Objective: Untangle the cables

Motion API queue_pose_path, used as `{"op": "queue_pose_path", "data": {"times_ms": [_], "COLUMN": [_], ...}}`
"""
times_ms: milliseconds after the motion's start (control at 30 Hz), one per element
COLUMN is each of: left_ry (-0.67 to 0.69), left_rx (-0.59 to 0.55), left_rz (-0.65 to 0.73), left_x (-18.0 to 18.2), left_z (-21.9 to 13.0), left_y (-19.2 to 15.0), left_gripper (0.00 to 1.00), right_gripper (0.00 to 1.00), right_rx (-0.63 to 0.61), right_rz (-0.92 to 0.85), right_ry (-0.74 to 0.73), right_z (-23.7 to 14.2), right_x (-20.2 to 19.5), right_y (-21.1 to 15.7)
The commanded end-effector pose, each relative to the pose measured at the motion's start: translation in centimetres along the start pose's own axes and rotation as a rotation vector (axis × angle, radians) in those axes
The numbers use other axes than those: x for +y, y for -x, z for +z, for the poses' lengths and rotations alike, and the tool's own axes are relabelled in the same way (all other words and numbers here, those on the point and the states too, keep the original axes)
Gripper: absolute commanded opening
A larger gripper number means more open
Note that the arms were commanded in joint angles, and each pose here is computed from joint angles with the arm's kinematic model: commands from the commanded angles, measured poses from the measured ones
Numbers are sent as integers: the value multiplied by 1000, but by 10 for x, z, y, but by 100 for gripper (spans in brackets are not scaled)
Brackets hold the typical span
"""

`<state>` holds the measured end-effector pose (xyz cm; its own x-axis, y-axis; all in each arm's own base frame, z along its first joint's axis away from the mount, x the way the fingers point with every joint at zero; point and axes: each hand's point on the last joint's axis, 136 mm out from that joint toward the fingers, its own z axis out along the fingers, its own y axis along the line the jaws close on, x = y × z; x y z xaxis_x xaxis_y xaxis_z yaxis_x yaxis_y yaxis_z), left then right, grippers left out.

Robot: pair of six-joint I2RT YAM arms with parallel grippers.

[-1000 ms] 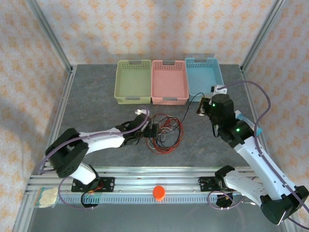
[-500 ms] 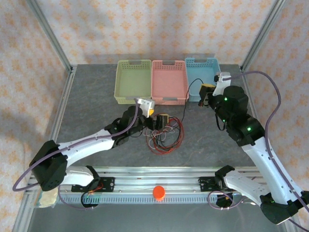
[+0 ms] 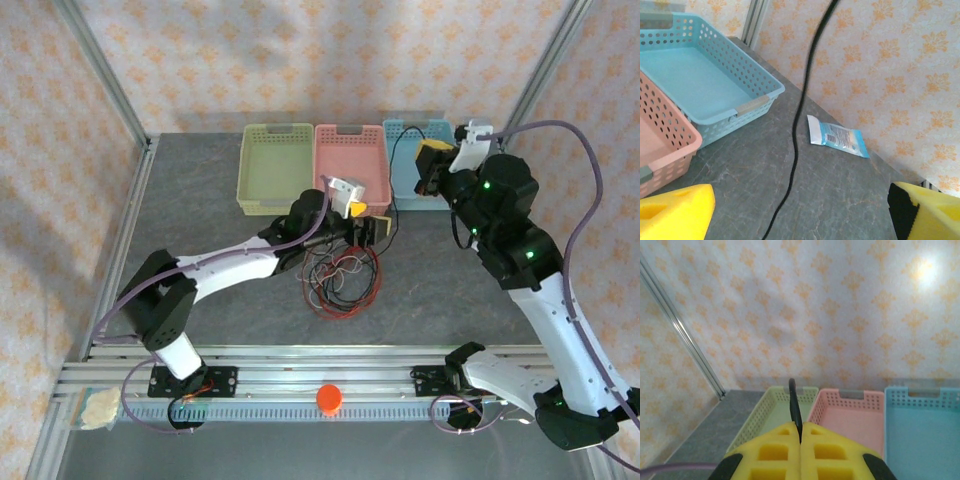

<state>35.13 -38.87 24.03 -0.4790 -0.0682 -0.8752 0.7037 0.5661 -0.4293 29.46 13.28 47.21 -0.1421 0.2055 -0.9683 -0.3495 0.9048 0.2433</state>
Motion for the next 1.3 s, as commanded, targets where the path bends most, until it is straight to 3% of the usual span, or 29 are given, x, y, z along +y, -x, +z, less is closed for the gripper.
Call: {"op": "queue_pose_path", "data": {"times_ms": [0, 300, 667, 867, 1033, 1267], "left_ry": [-28, -91, -170, -15, 202, 410], "left_rx": [-35, -3, -55, -109, -137, -139], "left_rz": [38, 41, 13, -10, -36, -92], "left_x": [-5, -9, -22, 6, 48, 103], "left_z": [10, 31, 29, -1, -38, -82], "left_y": [19, 16, 32, 39, 38, 35], "left_gripper": [91, 91, 86, 84, 85, 86], "right_gripper": [0, 0, 0, 0, 0, 0], "right_rx": [-118, -247, -243, -223, -212, -162], "right_rz": [-15, -26, -36, -5, 24, 18], "right_ry": [-8, -91, -76, -118, -184, -249], "right_z": [-10, -20, -13, 6, 28, 83], "right_x": [3, -4, 0, -8, -18, -27], "right_y": [40, 90, 94, 83, 76, 57]}}
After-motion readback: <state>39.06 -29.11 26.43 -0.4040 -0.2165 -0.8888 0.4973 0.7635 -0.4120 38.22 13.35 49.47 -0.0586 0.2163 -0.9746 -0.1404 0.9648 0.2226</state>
